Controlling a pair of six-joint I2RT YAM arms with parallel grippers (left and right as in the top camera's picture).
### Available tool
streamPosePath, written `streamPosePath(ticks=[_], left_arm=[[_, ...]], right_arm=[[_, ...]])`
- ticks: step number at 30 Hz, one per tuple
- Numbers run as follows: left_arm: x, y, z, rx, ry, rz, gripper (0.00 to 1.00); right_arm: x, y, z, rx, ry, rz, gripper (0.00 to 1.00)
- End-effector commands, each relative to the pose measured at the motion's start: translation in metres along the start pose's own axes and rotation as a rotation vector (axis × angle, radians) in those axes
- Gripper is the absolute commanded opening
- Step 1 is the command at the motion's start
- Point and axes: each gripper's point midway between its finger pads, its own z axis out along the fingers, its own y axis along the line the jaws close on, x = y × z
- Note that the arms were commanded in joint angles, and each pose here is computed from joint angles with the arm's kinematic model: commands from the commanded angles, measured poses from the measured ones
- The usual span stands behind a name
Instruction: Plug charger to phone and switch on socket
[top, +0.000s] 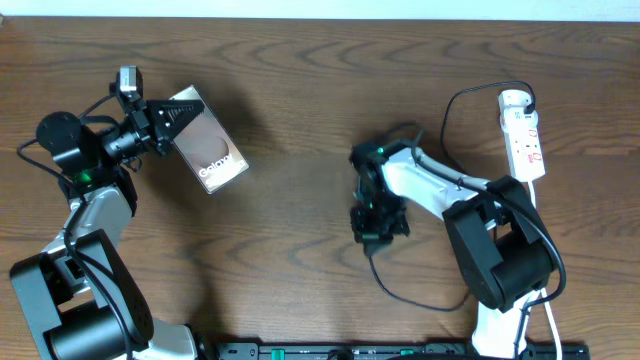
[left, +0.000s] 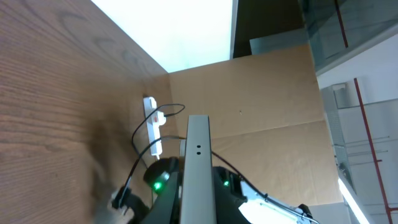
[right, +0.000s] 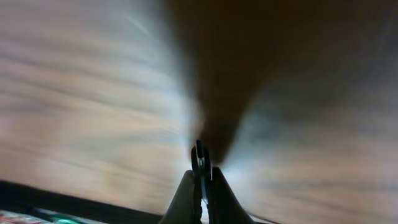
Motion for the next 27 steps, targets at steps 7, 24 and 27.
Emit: streamPosePath(ticks=[7,24,27], left_arm=[[0.012,-0.011,0.009,0.016,0.078,0.040,0.07],[0.039,-0.023,0.044,0.057,0.189,0.130,0.07],[0.039,-0.023,0.044,0.058,0.189,0.139,0.08]], right_arm=[[-0.005,0.150,-0.122,-0.728,-0.180,-0.741,0.01],[0.036,0.188,-0.144,-0.977,-0.226,-1.074,0.01],[0.036,0.188,-0.144,-0.977,-0.226,-1.075,0.01]])
